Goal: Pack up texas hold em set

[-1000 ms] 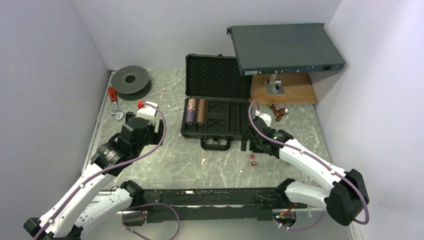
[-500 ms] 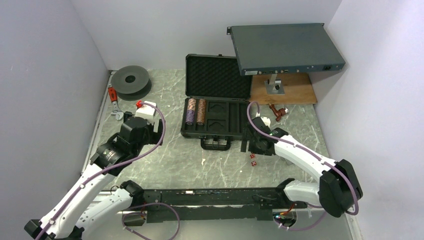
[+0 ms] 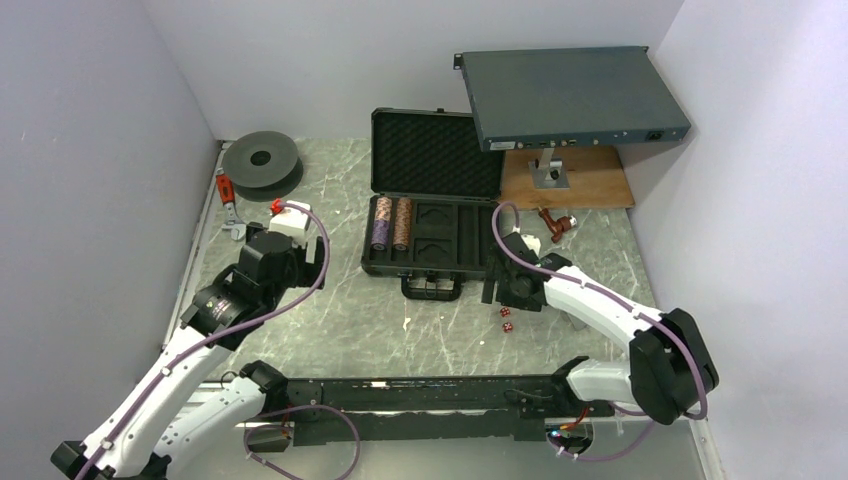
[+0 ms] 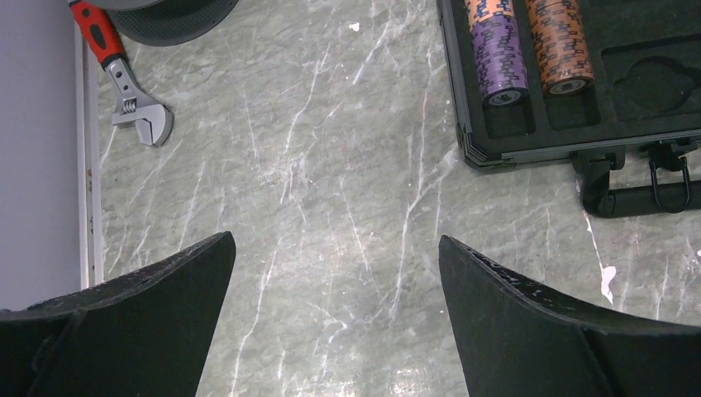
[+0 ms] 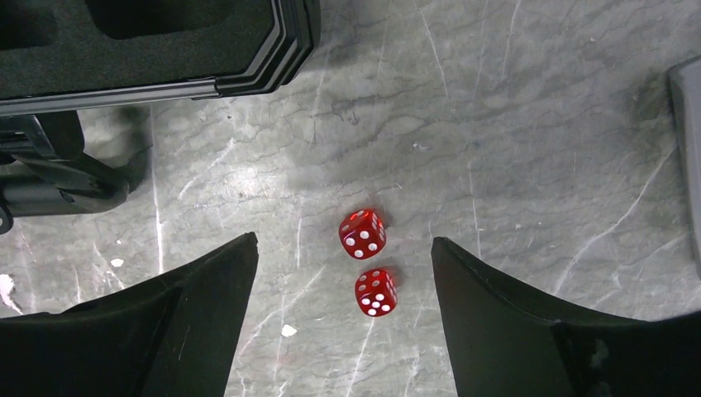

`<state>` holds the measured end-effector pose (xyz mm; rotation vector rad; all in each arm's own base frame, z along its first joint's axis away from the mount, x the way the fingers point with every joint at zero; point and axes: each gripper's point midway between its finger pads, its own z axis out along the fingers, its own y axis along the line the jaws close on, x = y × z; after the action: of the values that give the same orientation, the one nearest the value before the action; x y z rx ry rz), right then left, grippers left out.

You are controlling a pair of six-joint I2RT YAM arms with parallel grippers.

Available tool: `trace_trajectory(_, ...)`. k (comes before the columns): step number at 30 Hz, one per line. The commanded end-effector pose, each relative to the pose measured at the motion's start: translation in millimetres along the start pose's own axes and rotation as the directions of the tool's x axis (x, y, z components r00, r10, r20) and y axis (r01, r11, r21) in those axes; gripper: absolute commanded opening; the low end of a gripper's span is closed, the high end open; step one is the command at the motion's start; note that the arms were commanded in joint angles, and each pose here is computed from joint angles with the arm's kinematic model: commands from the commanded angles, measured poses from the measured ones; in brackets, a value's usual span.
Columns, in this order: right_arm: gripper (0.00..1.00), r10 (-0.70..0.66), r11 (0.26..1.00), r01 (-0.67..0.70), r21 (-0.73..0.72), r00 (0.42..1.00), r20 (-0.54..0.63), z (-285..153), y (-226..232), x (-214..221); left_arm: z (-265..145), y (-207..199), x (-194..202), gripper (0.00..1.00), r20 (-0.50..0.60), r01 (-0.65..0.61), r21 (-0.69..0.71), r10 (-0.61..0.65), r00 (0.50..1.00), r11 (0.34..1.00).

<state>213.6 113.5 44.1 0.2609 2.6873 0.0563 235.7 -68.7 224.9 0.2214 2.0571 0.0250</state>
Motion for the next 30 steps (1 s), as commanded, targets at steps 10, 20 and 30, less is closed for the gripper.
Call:
trace_trajectory(10, 0.70, 0.023, 1.000, -0.023, 0.020, 0.999, -0.032, 12.5, -0.6, 6.8, -0.2, 1.0, -10.4, 0.99, 0.043, 0.016, 0.007, -0.016, 0.999, 1.000)
trace_trajectory(20, 0.66, 0.014, 0.999, -0.013, 0.042, 0.999, -0.044, 15.9, -4.3, 9.8, -0.1, 3.0, -9.5, 0.99, 0.043, 0.017, -0.005, -0.017, 0.999, 1.000)
trace_trajectory(30, 0.65, 0.010, 0.999, -0.008, 0.047, 0.999, -0.044, 16.9, -4.5, 9.0, 0.7, 3.1, -9.5, 0.99, 0.040, 0.015, -0.006, -0.015, 0.999, 1.000)
